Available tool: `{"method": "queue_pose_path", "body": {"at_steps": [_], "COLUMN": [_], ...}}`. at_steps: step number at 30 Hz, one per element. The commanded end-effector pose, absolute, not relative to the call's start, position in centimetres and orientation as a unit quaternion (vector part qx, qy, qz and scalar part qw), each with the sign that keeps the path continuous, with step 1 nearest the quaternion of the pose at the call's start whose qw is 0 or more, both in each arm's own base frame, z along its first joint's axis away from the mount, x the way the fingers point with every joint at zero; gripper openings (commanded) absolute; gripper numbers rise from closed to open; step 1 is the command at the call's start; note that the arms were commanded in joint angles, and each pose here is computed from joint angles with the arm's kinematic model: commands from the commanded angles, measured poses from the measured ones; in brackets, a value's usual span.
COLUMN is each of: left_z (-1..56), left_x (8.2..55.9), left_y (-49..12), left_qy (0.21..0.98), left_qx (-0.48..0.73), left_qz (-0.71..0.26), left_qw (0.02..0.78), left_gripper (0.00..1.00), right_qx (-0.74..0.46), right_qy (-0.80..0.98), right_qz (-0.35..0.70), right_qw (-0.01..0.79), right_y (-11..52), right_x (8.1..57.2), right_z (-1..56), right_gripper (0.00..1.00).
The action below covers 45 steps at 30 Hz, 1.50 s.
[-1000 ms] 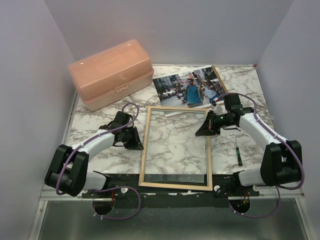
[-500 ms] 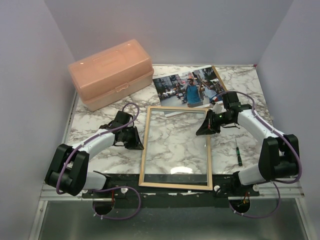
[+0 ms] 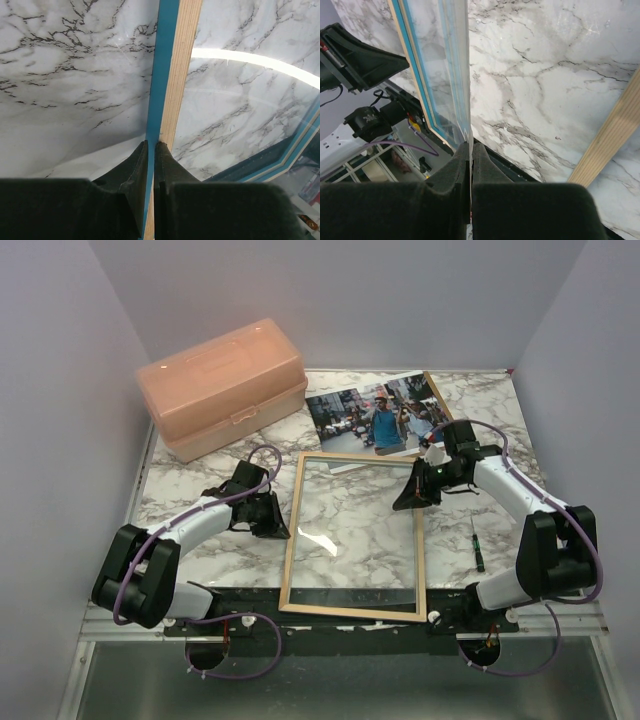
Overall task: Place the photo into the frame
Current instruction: Place the photo frame item in the photo frame.
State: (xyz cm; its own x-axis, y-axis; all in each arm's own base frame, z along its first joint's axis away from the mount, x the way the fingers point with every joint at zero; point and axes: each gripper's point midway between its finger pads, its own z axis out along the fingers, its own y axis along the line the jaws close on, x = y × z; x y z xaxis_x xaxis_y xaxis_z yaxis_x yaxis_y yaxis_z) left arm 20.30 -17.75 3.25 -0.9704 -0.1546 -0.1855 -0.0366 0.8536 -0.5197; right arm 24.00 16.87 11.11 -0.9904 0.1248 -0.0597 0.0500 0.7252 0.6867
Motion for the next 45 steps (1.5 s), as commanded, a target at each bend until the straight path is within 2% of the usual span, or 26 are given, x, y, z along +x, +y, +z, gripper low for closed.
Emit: {"method": "queue_pose_path", "body": {"at_steps": [1,5,9,26,31,38,45], "left_z": [0.5,0.7,1.0,2.4,2.6,2.6,2.7], "left_x": [19.2,19.3,19.3,19.4,19.3,19.2,19.3], "left_y": [-15.7,-15.8,-16.0,-15.8,-15.7,-15.3,-15.4], "left_qy": [0.974,0.974,0.972,0.971,0.972,0.974,0.974], "left_qx": [-0.047,-0.045,-0.046,-0.045,-0.045,-0.044,-0.043], "left_qz": [-0.199,-0.201,-0.207,-0.202,-0.199,-0.188,-0.19], "left_qw": [0.094,0.097,0.1,0.116,0.115,0.117,0.118], "left_gripper": [0.11,0.11,0.11,0.11,0.11,0.11,0.11], "right_qx": [0.032,0.036,0.049,0.067,0.066,0.069,0.069], "right_qy": [0.915,0.916,0.931,0.953,0.964,0.971,0.977], "right_qz": [0.397,0.395,0.359,0.29,0.253,0.226,0.193], "right_qw": [0.062,0.062,0.055,0.052,0.051,0.048,0.052], "right_y": [17.9,17.9,17.0,16.1,15.6,15.4,15.0], "right_x": [24.5,24.8,25.1,24.8,24.6,24.6,24.3], "right_z": [12.0,11.5,10.0,7.0,5.7,4.4,3.8], "right_gripper": [0.01,0.01,0.1,0.66,0.78,0.84,0.96]}}
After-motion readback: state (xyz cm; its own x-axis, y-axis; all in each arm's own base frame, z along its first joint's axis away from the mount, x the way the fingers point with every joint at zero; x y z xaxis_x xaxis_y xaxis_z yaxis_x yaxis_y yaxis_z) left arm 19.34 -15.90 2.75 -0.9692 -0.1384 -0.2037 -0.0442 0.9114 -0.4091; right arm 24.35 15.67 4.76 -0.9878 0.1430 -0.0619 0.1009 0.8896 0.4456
